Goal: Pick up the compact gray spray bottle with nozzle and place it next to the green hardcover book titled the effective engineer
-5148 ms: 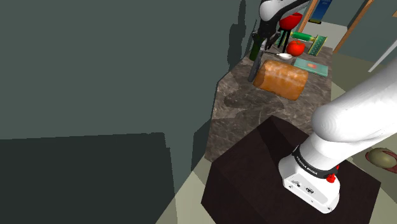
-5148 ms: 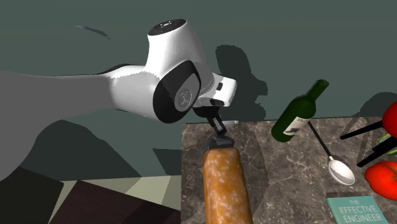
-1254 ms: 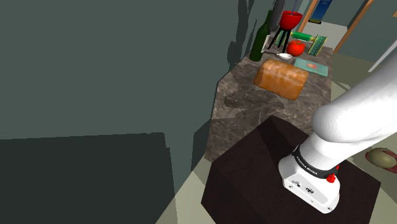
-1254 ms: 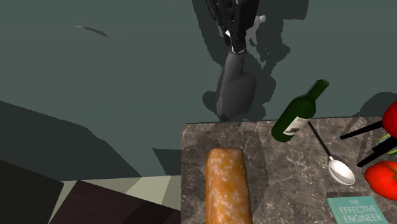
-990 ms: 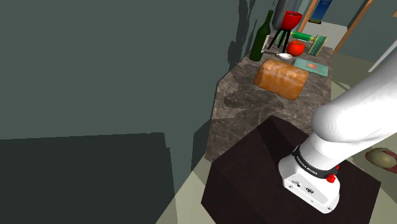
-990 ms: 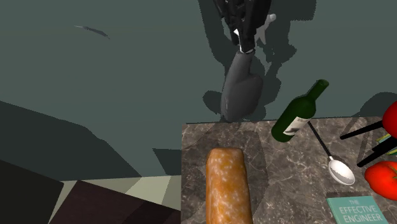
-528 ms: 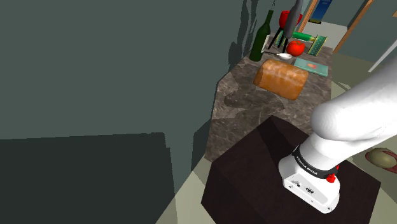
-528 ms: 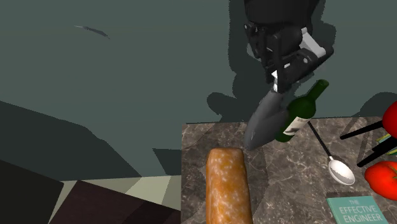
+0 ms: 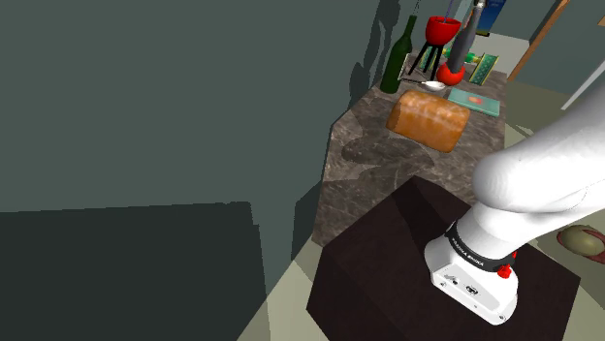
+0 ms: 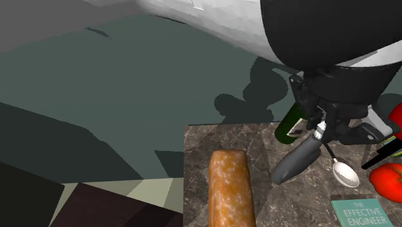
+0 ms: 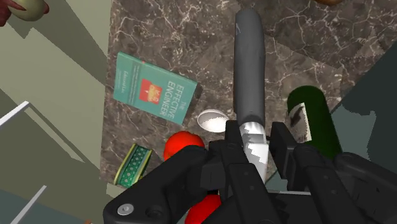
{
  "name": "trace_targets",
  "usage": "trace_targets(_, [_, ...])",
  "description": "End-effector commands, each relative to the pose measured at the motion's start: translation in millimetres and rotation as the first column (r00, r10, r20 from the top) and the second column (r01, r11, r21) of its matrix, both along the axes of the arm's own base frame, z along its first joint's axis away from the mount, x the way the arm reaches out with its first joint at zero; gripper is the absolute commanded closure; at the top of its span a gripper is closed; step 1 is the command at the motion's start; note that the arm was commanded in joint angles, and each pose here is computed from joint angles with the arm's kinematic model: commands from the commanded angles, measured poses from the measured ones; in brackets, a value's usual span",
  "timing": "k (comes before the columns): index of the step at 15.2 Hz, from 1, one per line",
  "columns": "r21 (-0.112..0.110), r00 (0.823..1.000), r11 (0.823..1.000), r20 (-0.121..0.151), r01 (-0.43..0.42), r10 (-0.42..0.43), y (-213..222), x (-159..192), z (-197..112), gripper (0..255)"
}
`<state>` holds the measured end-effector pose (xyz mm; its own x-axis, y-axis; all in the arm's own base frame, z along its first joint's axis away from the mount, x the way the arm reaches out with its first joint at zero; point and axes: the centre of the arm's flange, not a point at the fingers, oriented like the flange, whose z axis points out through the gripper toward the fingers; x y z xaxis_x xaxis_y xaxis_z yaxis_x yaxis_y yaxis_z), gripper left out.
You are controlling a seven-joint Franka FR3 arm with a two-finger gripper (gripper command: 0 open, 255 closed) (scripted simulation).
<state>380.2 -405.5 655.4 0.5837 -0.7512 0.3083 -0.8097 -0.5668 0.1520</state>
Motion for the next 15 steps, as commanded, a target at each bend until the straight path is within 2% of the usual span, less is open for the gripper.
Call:
trace_targets(1, [-0.001,1.0,1.0,0.001,-0.001,0.001,-20,-11,-12,255])
trace_targets(15, [-0.001,1.0,1.0,0.001,-0.001,0.001,-164,-91,-96,255])
